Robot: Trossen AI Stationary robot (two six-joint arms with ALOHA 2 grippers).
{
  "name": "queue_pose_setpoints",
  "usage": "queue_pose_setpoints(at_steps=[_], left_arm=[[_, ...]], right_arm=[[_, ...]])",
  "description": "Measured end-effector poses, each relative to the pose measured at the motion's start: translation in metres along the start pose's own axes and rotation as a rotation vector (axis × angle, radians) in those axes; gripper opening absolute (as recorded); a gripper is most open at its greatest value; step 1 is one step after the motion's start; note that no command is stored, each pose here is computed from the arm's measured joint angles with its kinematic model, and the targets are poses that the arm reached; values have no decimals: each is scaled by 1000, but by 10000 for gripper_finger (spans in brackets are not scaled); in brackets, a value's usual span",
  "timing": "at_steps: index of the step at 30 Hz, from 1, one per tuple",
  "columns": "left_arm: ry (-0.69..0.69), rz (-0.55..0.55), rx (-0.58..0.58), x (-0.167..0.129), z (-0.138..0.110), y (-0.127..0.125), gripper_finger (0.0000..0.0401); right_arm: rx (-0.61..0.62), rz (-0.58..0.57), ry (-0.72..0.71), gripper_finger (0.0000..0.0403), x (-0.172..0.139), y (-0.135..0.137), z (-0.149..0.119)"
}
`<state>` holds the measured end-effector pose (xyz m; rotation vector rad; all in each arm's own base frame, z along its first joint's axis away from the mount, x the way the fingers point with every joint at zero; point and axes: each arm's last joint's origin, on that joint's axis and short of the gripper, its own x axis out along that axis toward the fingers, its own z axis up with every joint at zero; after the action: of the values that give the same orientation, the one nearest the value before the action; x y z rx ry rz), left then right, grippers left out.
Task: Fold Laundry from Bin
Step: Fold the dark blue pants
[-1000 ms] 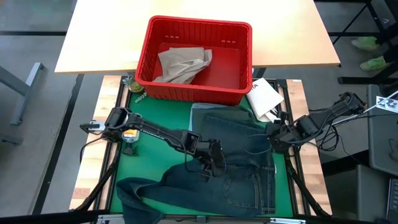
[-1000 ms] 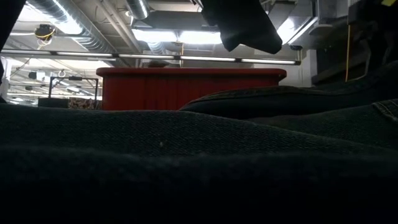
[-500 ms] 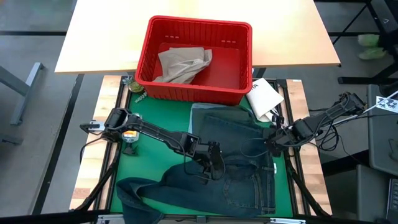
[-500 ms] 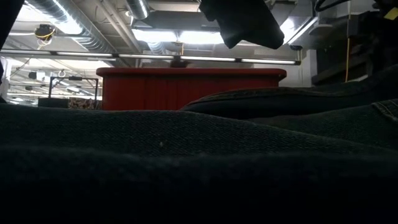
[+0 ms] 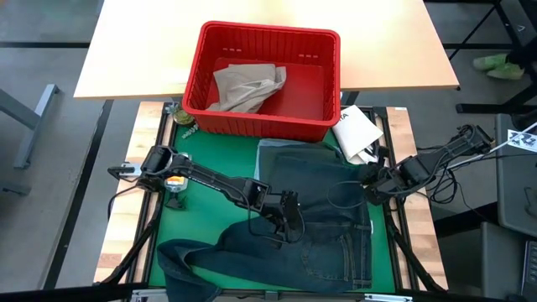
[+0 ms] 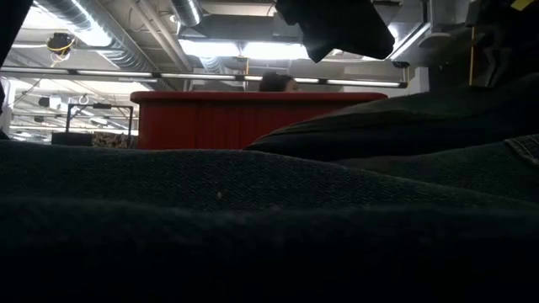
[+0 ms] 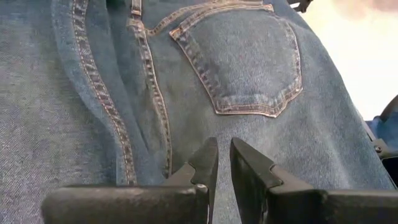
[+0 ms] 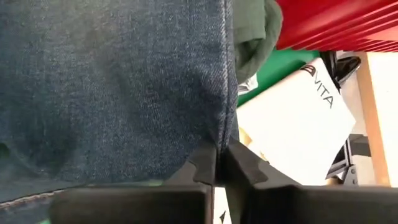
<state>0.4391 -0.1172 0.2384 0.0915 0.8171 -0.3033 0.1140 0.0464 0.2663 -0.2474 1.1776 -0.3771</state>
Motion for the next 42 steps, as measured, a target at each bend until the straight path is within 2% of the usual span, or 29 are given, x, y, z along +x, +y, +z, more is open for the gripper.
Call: queue_pose_setpoints(at_steps=[5,15,21,25,29,33,37,40,42], left_arm=[[0,0,0,0,0,0,39],[0,0,-2,0,0,0,39],[0,2,-2,0,0,0,39],[5,86,-32,0,-1,3,39],[1,155,-36,-7,1,10,39],[17,167,-50,-17,2,15,39],[103,184,-86,-26,-5,18,39],[201,193,-130,-27,-15,18,39],[228,198,-167,-20,-21,18,39]], right_arm=[[-10,15,29,15,6,3,-4],[-16,43,62,91,7,4,-6],[-18,47,69,161,7,4,-6],[-34,169,194,195,-2,1,-10],[14,344,304,201,-19,-2,-8],[120,436,197,197,-27,2,6],[192,504,-38,195,-29,13,30],[142,441,-235,195,-26,24,51],[54,397,-281,195,-19,35,62]])
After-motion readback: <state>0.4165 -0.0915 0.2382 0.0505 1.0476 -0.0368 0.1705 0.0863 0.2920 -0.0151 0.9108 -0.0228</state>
